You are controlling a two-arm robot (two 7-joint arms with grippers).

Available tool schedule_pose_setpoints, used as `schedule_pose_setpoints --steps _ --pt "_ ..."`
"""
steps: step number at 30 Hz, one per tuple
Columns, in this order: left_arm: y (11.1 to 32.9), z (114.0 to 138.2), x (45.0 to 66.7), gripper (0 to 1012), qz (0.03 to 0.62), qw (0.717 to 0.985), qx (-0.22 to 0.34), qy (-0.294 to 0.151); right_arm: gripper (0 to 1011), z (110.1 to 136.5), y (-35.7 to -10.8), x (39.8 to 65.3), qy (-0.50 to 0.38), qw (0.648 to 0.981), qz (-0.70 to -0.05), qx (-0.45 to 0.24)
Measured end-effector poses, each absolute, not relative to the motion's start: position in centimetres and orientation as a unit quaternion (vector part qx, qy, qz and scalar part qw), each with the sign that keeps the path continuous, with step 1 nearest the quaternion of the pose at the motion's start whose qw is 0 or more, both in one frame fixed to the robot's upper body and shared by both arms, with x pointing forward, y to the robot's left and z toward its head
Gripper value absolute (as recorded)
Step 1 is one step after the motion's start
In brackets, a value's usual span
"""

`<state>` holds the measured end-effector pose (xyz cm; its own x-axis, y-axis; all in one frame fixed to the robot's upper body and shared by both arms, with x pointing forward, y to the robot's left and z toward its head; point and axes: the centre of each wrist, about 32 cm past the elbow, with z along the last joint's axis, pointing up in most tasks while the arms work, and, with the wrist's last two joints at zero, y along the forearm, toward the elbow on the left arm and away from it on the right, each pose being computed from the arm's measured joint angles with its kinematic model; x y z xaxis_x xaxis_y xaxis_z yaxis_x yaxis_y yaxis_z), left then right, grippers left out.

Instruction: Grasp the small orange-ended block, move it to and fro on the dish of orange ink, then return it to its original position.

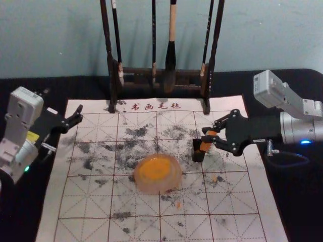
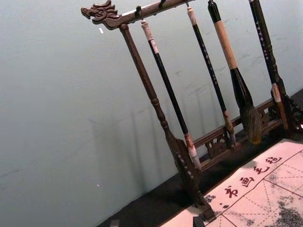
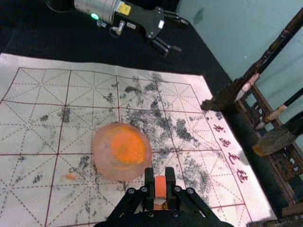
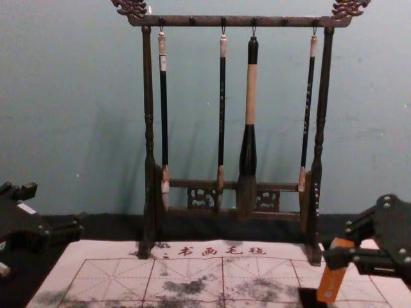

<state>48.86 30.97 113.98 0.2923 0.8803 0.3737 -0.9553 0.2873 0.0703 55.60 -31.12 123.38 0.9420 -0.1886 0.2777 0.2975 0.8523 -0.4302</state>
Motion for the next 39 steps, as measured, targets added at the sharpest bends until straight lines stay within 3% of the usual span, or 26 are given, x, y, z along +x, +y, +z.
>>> schedule_pose_setpoints --steps 39 --pt "31.0 114.0 48.9 1001 0.58 0.791 0.141 -0.132 133 122.1 -30.4 58.2 -0.102 0.956 -0.124 -0.245"
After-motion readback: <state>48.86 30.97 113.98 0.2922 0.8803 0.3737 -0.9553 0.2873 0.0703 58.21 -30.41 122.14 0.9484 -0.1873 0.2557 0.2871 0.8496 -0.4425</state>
